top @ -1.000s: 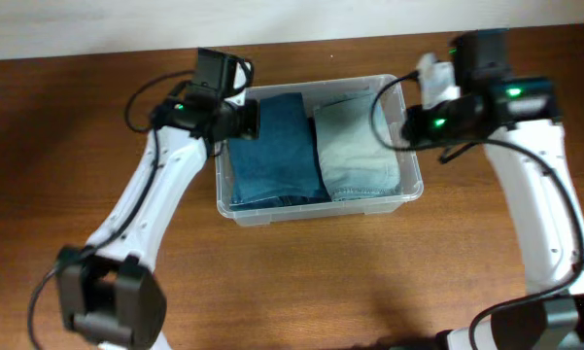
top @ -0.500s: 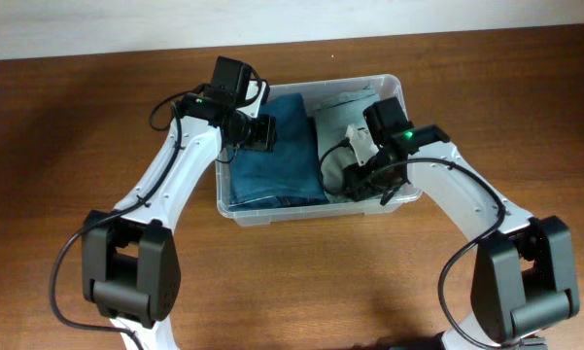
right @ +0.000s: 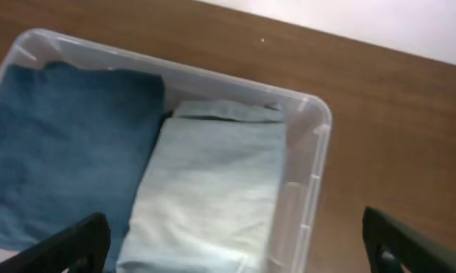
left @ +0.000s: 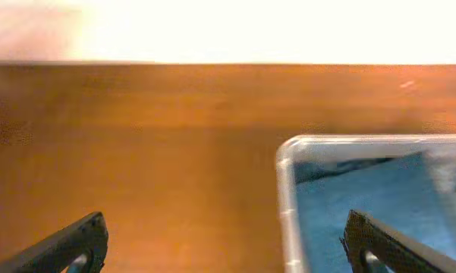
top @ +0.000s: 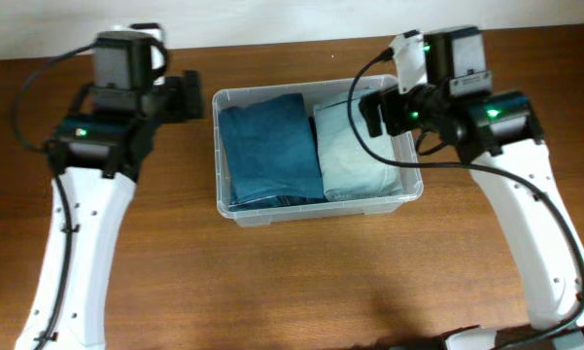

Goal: Pack container

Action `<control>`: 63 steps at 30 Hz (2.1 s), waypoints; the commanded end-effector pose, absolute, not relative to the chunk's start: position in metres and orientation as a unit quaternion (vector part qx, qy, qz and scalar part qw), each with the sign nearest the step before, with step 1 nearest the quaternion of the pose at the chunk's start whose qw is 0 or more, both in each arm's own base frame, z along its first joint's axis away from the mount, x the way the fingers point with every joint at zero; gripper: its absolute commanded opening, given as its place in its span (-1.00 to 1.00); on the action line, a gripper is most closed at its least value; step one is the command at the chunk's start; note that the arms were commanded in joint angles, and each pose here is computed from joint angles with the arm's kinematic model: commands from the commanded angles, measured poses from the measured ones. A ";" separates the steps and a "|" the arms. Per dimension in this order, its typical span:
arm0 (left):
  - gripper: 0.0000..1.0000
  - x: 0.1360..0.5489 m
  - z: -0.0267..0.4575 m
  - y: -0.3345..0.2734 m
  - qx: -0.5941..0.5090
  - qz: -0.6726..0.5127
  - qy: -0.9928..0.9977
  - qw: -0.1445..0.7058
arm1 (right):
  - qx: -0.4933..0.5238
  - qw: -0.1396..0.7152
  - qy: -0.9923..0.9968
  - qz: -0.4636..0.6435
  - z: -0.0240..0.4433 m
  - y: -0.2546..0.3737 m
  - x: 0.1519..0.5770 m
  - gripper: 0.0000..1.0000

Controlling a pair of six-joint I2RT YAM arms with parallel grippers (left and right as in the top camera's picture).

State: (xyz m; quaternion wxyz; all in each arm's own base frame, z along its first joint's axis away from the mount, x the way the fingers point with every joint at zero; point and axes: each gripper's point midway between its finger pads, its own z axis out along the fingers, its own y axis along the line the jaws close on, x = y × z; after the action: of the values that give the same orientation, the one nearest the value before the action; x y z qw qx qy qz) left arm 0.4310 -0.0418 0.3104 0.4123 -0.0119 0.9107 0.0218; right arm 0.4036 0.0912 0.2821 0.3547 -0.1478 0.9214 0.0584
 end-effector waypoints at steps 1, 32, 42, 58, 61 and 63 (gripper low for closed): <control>0.99 0.418 0.289 -0.019 -0.015 0.062 0.930 0.363 | -0.160 0.335 0.928 0.042 0.273 0.086 0.398 0.97; 0.99 0.152 0.213 0.008 -0.055 0.008 0.904 0.424 | -0.021 0.470 0.882 -0.021 0.208 -0.002 0.149 0.97; 0.99 0.152 0.213 0.008 -0.055 0.008 0.904 0.424 | -0.003 0.585 0.811 0.014 0.216 0.006 0.183 0.97; 0.99 0.152 0.213 0.008 -0.055 0.008 0.904 0.424 | -0.011 0.679 0.734 0.023 0.156 0.010 0.246 0.97; 0.99 0.152 0.213 0.008 -0.055 0.008 0.904 0.424 | -0.011 0.679 0.734 0.023 0.156 0.010 0.246 0.97; 0.99 0.152 0.213 0.008 -0.055 0.008 0.904 0.424 | -0.011 0.679 0.734 0.023 0.156 0.010 0.246 0.97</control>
State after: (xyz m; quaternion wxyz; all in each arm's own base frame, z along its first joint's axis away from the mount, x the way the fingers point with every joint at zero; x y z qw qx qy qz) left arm 0.1519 0.0079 0.2116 0.4207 -0.0494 0.9058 0.0114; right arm 0.2460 0.0098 0.1582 0.6786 -0.0084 0.7341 0.0231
